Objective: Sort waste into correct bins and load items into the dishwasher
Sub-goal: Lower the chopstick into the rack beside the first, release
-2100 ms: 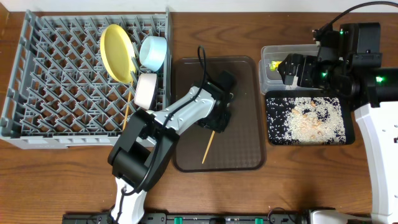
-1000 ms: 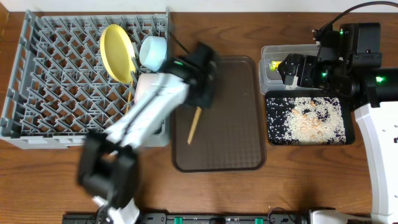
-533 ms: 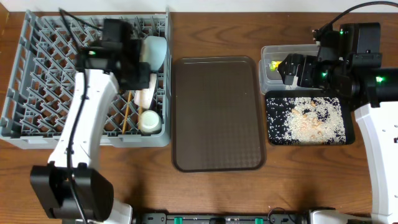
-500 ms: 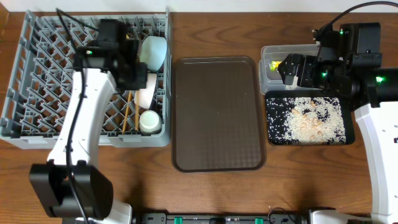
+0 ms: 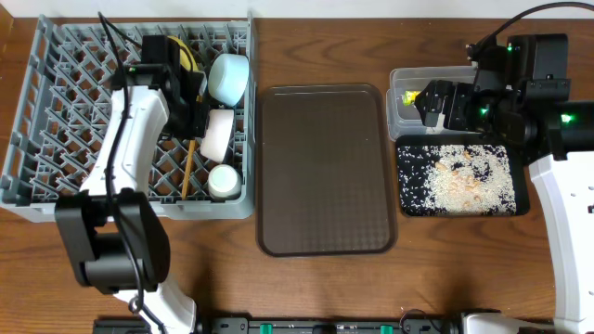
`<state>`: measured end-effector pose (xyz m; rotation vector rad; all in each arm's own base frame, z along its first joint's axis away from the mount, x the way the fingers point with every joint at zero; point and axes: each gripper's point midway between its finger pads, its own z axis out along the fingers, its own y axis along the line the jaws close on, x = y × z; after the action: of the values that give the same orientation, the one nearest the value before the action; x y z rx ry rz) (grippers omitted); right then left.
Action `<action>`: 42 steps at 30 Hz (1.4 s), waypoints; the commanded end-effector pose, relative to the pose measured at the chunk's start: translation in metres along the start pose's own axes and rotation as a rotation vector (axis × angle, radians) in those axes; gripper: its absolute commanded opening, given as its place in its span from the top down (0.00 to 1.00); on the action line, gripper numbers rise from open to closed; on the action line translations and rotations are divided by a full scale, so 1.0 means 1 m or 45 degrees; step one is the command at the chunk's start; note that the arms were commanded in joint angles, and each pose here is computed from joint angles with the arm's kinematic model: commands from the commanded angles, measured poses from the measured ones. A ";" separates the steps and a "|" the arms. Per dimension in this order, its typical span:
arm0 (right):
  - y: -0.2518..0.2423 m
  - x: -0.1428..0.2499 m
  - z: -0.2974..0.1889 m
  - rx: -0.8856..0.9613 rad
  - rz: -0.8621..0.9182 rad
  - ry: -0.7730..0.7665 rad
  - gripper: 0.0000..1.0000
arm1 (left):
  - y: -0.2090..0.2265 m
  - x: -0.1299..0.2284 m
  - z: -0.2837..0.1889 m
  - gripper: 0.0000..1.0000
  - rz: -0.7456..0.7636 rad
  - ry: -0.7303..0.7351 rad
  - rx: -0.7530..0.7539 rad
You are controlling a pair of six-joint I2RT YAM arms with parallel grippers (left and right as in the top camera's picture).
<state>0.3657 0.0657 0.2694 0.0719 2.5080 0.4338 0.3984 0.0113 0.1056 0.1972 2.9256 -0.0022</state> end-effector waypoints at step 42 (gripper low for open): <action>-0.004 -0.001 -0.001 0.011 0.024 -0.003 0.01 | 0.004 0.013 -0.099 0.56 -0.184 -0.214 -0.123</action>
<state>0.3657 0.0657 0.2694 0.0719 2.5080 0.4338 0.3782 0.0239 0.1469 0.0234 2.8871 0.1070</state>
